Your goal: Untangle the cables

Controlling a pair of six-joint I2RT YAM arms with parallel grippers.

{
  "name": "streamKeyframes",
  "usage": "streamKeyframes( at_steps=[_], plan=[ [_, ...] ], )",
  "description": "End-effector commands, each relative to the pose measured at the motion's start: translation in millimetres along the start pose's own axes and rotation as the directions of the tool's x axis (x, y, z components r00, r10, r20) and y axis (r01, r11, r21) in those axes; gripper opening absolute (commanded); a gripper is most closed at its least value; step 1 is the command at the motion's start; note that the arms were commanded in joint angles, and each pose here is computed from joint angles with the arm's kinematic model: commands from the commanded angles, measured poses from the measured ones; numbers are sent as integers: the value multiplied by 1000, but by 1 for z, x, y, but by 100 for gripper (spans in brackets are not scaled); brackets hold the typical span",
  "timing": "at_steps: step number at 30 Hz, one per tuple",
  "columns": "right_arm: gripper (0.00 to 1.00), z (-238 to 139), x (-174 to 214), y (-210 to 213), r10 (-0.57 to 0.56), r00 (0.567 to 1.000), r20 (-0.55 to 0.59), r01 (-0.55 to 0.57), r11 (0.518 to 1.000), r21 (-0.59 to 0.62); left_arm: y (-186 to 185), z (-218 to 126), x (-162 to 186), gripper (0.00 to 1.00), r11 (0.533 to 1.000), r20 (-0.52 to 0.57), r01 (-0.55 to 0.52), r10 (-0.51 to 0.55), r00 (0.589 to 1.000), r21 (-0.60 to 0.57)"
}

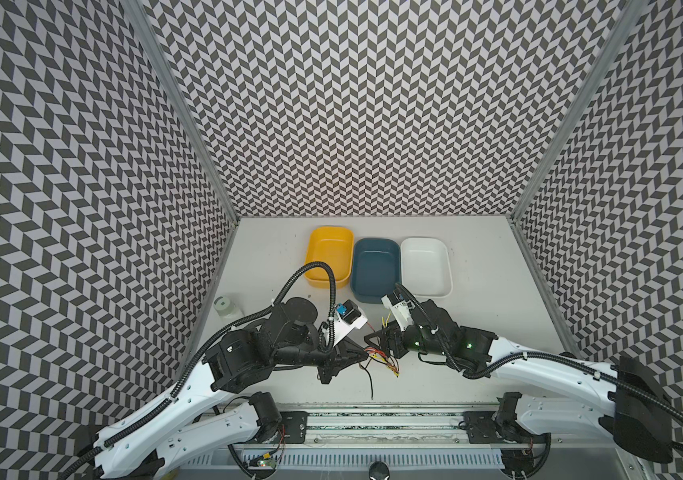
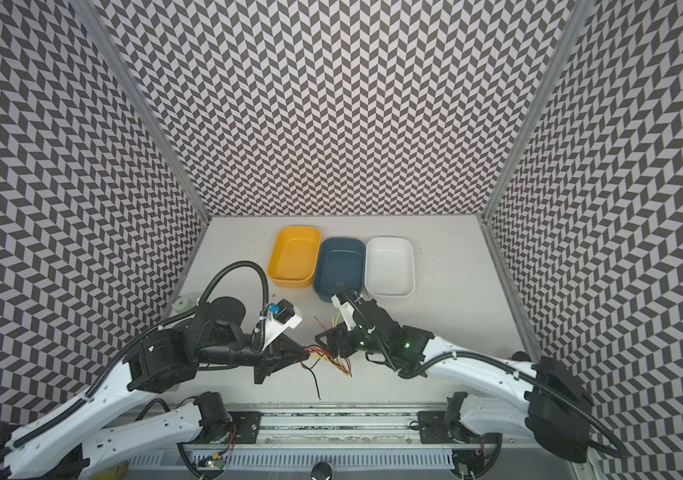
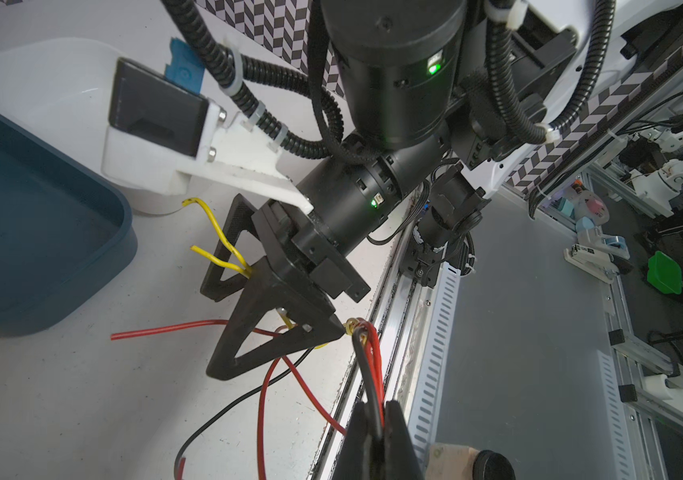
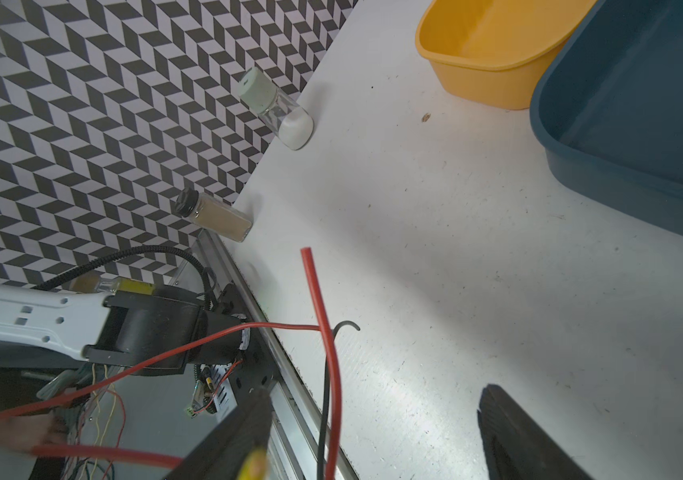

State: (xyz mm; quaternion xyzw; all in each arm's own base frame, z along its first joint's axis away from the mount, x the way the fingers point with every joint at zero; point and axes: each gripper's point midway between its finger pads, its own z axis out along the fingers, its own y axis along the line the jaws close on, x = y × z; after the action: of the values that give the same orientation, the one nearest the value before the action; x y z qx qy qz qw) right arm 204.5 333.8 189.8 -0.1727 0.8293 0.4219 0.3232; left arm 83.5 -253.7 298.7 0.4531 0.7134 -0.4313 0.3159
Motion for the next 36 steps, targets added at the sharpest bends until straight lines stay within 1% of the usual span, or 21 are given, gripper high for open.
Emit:
streamKeyframes(
  at_steps=[1, 3, 8, 10, 13, 17, 19, 20, 23, 28, 33, 36],
  plan=[
    [67, 3, -13, 12, -8, 1000, 24, 9, 999, -46, -7, -5, -8, 0, 999, 38, -43, 43, 998, 18],
    [60, 2, -13, 9, -3, 1000, 30, 4, 1000, -26, -6, -7, -6, 0, 999, 41, -49, 48, 998, 4],
    [32, -8, -21, -5, 3, 997, 74, -6, 999, 33, 0, -13, -2, 0, 997, 53, -57, 59, 997, -42],
    [23, -13, -25, -12, 10, 995, 98, -16, 998, 57, 2, -13, 0, 0, 997, 60, -56, 59, 996, -57],
    [14, -21, -31, -23, 26, 991, 128, -37, 996, 81, 6, -15, 1, 0, 995, 87, -54, 62, 994, -84],
    [7, -36, -41, -39, 40, 982, 185, -63, 991, 122, 16, -19, 1, 0, 989, 147, -43, 64, 987, -143],
    [5, -44, -46, -46, 40, 976, 213, -72, 987, 145, 24, -20, 2, 0, 983, 163, -24, 55, 985, -185],
    [3, -49, -49, -50, 42, 973, 227, -79, 984, 159, 25, -19, 4, 0, 982, 166, -24, 55, 985, -186],
    [2, -61, -56, -55, 45, 964, 261, -91, 981, 170, 31, -18, 10, 0, 977, 158, -9, 43, 986, -211],
    [0, -71, -62, -59, 43, 963, 265, -96, 977, 190, 46, -23, 19, 0, 955, 148, 7, 39, 988, -296],
    [0, -79, -68, -62, 43, 958, 283, -107, 971, 215, 47, -29, 19, 0, 950, 165, 10, 45, 985, -313],
    [0, -86, -70, -71, 51, 954, 294, -133, 955, 265, 44, -34, 18, 0, 950, 183, 8, 52, 982, -312]
  ],
)
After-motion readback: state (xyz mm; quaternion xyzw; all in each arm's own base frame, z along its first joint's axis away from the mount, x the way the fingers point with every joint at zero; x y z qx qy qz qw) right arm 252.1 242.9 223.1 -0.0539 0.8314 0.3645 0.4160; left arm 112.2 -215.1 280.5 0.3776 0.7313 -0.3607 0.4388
